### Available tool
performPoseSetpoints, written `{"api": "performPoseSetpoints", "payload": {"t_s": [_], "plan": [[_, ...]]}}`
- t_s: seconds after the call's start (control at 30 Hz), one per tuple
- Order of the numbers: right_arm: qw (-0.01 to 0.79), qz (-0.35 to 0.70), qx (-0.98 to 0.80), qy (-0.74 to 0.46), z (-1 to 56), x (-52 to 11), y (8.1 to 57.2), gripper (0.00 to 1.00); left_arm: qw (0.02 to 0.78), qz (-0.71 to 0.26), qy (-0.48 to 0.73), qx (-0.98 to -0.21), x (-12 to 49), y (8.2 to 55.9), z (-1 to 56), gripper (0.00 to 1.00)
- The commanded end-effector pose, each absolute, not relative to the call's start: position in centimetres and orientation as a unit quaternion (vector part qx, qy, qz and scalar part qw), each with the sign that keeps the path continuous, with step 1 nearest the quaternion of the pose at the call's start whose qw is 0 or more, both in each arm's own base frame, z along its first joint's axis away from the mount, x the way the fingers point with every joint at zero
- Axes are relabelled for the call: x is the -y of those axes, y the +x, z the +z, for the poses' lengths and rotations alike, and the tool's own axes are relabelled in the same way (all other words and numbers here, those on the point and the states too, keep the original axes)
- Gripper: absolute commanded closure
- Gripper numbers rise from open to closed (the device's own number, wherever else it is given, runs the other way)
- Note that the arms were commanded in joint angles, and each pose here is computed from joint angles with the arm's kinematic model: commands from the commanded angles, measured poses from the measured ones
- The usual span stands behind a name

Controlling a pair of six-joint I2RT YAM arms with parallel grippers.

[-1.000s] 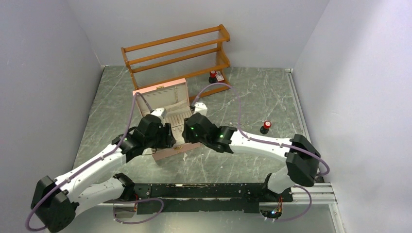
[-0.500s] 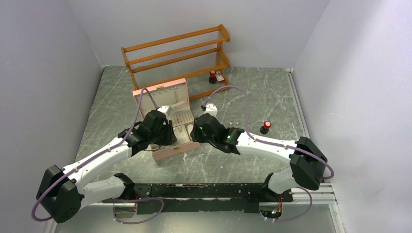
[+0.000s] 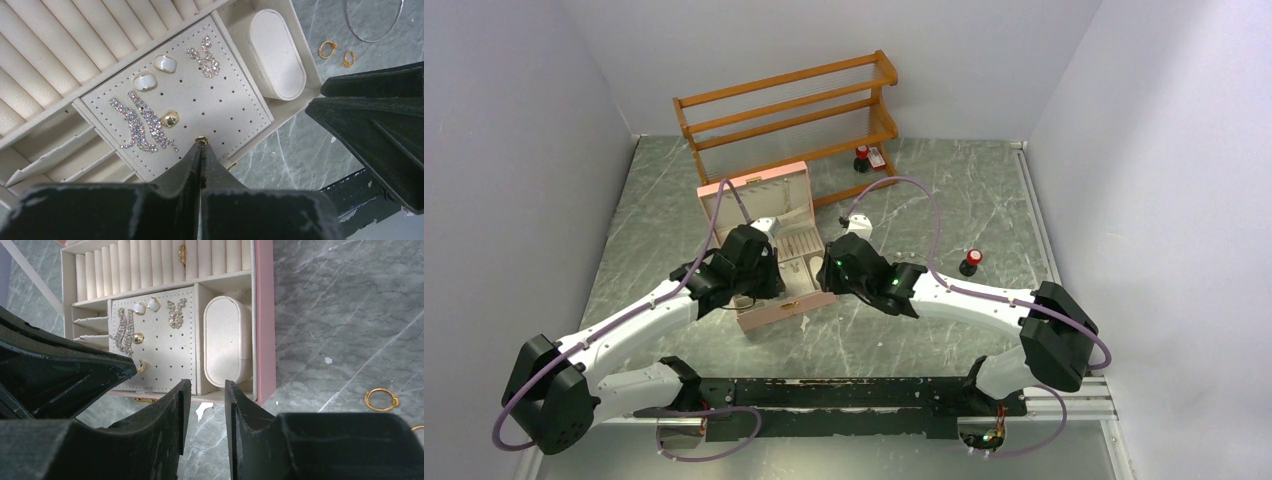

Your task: Organize the mixed jewelry

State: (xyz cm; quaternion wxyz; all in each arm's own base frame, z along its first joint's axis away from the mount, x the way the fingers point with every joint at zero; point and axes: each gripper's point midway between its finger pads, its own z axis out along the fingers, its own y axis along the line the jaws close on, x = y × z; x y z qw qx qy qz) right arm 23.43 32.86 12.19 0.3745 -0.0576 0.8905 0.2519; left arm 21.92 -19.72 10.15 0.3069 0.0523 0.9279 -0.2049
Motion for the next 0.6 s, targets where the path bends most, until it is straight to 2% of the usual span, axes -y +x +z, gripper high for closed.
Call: {"api": "performPoseSetpoints", "payload": {"t_s": [0.0,0.33,0.43,0.57], "plan": [[0.385,0.258,-0.885,-0.044,12.8,-32.5,23.7,0.65,0.325,-0.211,0.056,-0.920,20.0,22.7,11.7,0.95],[0.379,0.289,-0.878,-0.042,13.7,-33.1,23.6,0.66,0.340,-0.238,0.059,-0.908,20.8,22.8,13.3,0.95],[0.362,0.342,-0.867,-0.028,14.7,-33.3,23.4,0.63,0.353,-0.271,0.058,-0.894,21.6,22.8,14.6,0.95],[0.338,0.450,-0.826,0.017,17.6,-33.4,23.0,0.54,0.365,-0.319,0.053,-0.873,22.8,22.7,16.4,0.95]]}}
